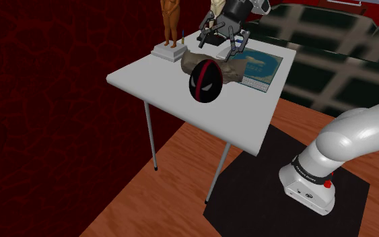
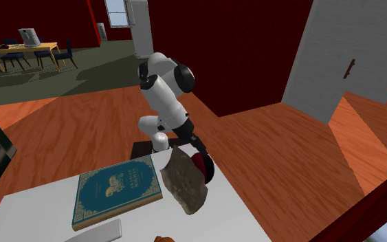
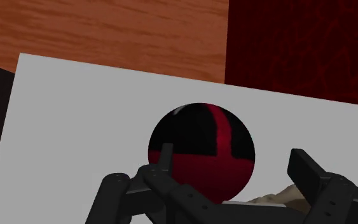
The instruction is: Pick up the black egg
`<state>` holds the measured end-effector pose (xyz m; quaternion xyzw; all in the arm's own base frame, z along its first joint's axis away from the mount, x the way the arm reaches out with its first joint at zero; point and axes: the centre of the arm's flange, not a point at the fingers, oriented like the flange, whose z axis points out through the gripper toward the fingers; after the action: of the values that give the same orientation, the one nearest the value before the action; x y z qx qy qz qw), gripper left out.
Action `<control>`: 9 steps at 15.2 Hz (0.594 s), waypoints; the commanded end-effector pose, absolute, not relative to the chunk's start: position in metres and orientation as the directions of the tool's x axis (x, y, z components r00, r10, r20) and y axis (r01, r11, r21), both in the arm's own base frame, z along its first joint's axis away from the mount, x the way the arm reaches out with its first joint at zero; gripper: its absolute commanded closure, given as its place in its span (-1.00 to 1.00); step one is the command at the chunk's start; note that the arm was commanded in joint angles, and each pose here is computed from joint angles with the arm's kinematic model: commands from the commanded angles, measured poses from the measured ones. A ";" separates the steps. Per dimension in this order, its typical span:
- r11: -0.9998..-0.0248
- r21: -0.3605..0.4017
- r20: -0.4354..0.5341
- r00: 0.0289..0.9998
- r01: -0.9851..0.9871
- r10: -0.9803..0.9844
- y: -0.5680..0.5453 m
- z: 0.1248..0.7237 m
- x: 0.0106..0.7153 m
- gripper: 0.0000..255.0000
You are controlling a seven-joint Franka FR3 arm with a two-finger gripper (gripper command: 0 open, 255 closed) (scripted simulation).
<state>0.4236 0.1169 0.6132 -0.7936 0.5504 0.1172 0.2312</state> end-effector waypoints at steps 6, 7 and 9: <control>-0.286 -0.238 -0.441 0.366 -0.928 -0.820 0.117 0.600 0.424 1.00; -0.286 -0.238 -0.441 0.366 -0.928 -0.820 0.117 0.599 0.423 1.00; -0.286 -0.238 -0.441 0.366 -0.928 -0.820 0.117 0.600 0.423 1.00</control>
<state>0.4218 0.1169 0.6058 -0.7934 0.5495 0.1130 0.2361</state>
